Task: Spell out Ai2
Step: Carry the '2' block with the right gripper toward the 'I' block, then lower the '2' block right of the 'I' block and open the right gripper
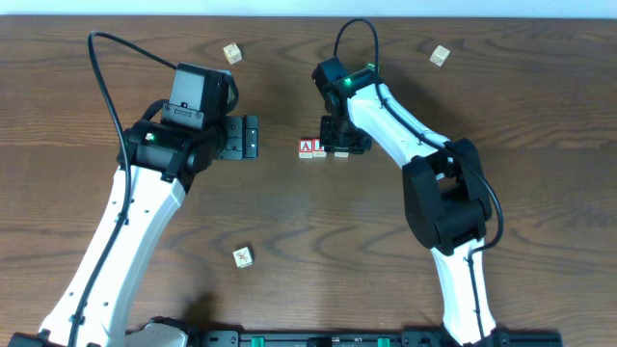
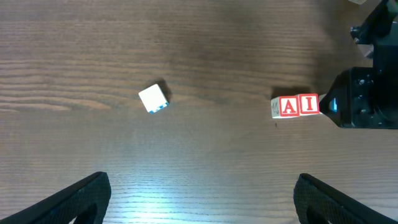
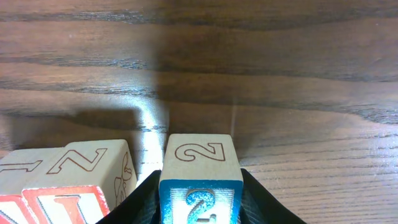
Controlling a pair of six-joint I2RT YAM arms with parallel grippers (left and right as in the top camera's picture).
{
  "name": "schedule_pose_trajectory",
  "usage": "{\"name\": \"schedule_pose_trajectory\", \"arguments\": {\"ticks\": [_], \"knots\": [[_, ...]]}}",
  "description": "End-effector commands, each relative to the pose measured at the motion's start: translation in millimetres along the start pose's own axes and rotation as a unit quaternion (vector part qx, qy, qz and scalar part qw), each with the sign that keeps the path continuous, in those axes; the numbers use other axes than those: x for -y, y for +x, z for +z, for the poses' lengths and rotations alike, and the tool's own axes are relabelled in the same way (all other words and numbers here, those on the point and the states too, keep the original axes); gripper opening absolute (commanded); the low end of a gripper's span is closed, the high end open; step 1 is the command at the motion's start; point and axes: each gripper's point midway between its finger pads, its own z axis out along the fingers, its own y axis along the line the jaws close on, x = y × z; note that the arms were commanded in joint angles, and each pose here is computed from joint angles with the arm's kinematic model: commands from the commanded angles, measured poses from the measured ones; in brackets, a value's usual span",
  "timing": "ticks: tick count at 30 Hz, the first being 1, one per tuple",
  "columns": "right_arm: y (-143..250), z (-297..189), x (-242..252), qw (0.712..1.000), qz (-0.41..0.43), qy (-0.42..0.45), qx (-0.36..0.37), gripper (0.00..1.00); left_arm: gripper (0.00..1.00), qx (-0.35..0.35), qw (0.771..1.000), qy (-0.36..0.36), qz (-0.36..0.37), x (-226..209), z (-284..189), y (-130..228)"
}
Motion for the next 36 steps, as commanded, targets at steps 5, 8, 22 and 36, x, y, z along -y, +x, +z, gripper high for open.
{"name": "schedule_pose_trajectory", "arguments": {"ticks": [5, 8, 22, 36], "knots": [[3.5, -0.1, 1.2, 1.000, 0.003, 0.005, -0.004, 0.42, 0.95, 0.012, 1.000, -0.006, 0.007, -2.1, -5.7, -6.6], [2.5, -5.9, 1.1, 1.000, 0.003, 0.002, 0.000, 0.42, 0.95, 0.012, 1.000, -0.006, 0.007, -2.1, -5.7, -6.7], [-10.2, -50.6, 3.4, 0.999, 0.015, -0.015, 0.049, 0.43, 0.95, 0.012, 1.000, -0.006, 0.008, -2.1, -5.7, -6.7], [1.6, -88.7, 68.7, 0.995, 0.065, 0.064, 0.051, 0.43, 0.95, 0.009, 1.000, -0.006, 0.008, -1.8, -5.6, -5.1]]}}
